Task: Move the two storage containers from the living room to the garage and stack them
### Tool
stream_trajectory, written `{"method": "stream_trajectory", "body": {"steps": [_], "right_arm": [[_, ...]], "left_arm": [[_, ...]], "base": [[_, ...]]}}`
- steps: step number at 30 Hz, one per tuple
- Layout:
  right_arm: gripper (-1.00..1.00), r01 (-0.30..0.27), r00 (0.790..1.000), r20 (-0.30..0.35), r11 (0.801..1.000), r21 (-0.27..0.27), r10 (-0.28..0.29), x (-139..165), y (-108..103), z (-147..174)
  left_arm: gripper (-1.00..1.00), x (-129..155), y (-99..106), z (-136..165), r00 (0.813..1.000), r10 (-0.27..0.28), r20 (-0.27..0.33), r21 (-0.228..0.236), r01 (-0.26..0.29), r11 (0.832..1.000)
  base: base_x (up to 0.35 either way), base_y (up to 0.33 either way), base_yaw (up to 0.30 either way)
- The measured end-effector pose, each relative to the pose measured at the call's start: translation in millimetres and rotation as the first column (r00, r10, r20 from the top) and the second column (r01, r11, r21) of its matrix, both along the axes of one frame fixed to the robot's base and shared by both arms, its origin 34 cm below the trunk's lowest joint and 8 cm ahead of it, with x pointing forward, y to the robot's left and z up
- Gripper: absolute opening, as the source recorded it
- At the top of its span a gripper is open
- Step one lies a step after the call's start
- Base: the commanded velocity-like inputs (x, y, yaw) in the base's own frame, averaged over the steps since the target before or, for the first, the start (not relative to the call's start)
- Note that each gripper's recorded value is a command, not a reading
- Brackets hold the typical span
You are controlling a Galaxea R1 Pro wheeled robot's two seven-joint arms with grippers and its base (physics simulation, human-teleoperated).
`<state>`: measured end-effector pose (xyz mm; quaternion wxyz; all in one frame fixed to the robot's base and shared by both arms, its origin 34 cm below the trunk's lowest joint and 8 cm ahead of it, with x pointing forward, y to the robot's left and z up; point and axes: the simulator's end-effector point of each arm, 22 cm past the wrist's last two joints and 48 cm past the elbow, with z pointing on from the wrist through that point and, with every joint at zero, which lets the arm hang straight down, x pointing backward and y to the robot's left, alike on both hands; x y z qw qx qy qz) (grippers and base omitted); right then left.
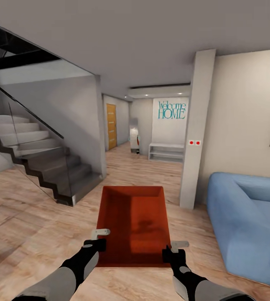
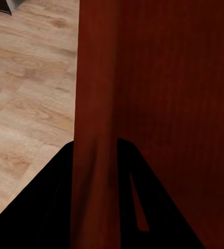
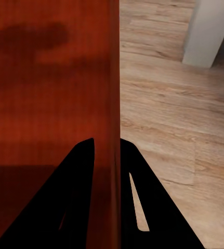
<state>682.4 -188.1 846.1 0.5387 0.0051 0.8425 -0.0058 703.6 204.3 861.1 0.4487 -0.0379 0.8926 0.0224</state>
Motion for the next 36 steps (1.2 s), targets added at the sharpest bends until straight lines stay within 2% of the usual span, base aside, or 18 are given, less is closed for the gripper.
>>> {"method": "stream_trajectory", "body": {"steps": [21,29,36], "right_arm": [[-1.0,0.0,1.0,0.0,1.0,0.0,0.0,0.0,0.2,0.0],[-1.0,0.001,1.0,0.0,1.0,0.001,-0.001,-0.1,0.0,0.0],[-1.0,0.001,1.0,0.0,1.0,0.0,-0.001,-0.1,0.3,0.0]], "left_arm": [[-1.0,0.0,0.1,-0.1,1.0,0.0,0.0,0.0,0.0,1.0],[-1.0,0.1,-0.1,0.0,1.0,-0.001,0.0,0.0,0.001,1.0],[-1.0,0.0,0.2,0.0,1.0,-0.001,0.0,0.0,0.001,1.0]], "base": [[0.321,0.0,-0.001],[0.321,0.0,-0.174],[0.321,0.0,-0.032]]}}
